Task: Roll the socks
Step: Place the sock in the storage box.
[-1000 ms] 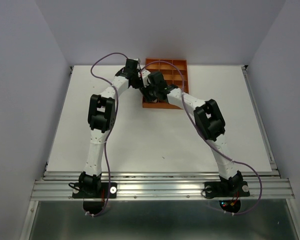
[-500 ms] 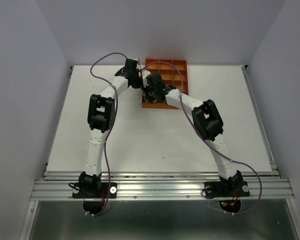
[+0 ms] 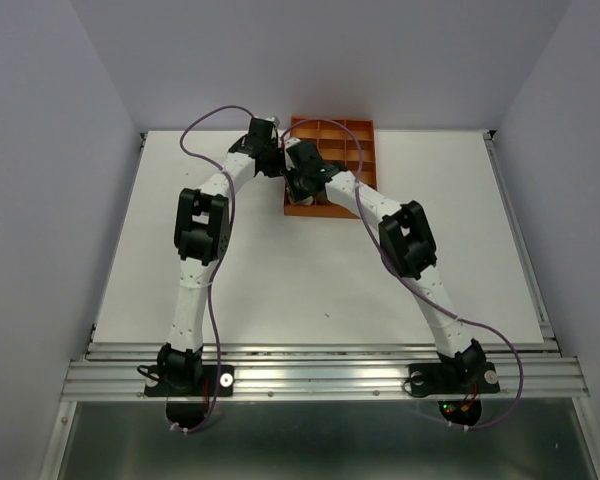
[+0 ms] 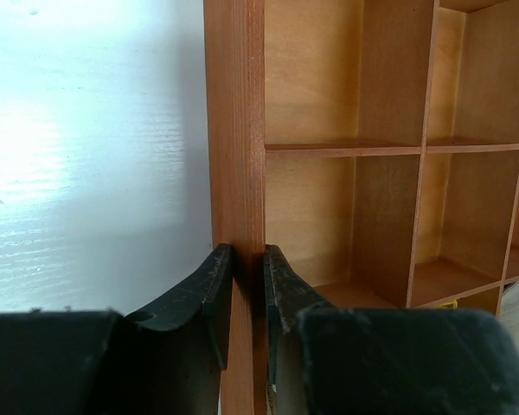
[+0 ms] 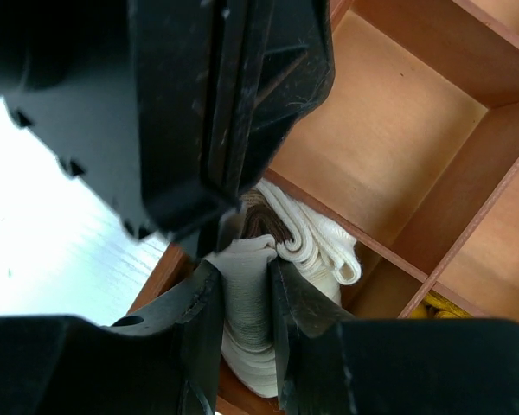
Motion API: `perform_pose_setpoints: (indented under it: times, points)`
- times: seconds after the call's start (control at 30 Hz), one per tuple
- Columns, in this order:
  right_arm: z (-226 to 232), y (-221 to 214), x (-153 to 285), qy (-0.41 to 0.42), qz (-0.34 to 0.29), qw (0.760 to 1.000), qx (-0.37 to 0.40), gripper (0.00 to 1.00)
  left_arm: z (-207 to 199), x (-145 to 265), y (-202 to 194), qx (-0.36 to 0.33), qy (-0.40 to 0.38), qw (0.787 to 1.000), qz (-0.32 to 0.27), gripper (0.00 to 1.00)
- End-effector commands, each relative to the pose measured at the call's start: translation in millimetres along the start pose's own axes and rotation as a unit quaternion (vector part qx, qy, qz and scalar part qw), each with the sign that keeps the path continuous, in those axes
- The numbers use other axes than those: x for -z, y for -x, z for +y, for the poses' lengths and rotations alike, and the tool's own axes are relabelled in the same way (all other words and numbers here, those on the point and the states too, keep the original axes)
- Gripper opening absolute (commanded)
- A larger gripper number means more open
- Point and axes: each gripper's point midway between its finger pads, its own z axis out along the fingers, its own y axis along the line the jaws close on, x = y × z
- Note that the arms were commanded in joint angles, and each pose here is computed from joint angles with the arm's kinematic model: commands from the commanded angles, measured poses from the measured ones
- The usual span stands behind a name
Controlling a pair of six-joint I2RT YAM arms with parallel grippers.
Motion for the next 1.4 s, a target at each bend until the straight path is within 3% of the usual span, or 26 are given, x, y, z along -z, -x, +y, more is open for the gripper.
perform_pose_setpoints:
  times: [0.0,0.23,0.27,0.3,0.37,0.4,0.67,0.93,1.37]
  points:
    - [-20,-181,-31,-0.042,0.272,0.961,-0.001,0.01,10,-4,-16,0.018,0.002,1.000,0.021,0.00]
    - [-20,-198,-32,-0.045,0.288,0.957,-0.010,0.01,5,-4,-17,0.022,-0.009,0.999,0.024,0.00]
    - [-19,-196,-31,-0.042,0.284,0.958,-0.008,0.05,5,-5,-18,0.021,-0.010,0.999,0.023,0.00]
    - [-18,-187,-28,-0.037,0.269,0.962,-0.007,0.17,6,-5,-18,0.022,-0.008,0.999,0.024,0.00]
    - [-17,-172,-23,-0.033,0.242,0.970,-0.003,0.25,7,-6,-19,0.023,-0.007,0.999,0.025,0.00]
    - [-14,-149,-14,-0.022,0.213,0.977,-0.004,0.34,7,-6,-19,0.023,-0.007,0.999,0.024,0.00]
    - [-2,-68,14,0.023,0.096,0.995,0.021,0.62,3,-5,-15,0.029,-0.011,0.999,0.020,0.00]
    - [6,-23,38,0.043,0.033,0.998,0.020,0.71,4,-4,-14,0.030,-0.010,0.999,0.020,0.00]
    - [10,27,78,0.056,-0.046,0.997,0.017,0.74,2,-4,-13,0.027,-0.012,0.999,0.019,0.00]
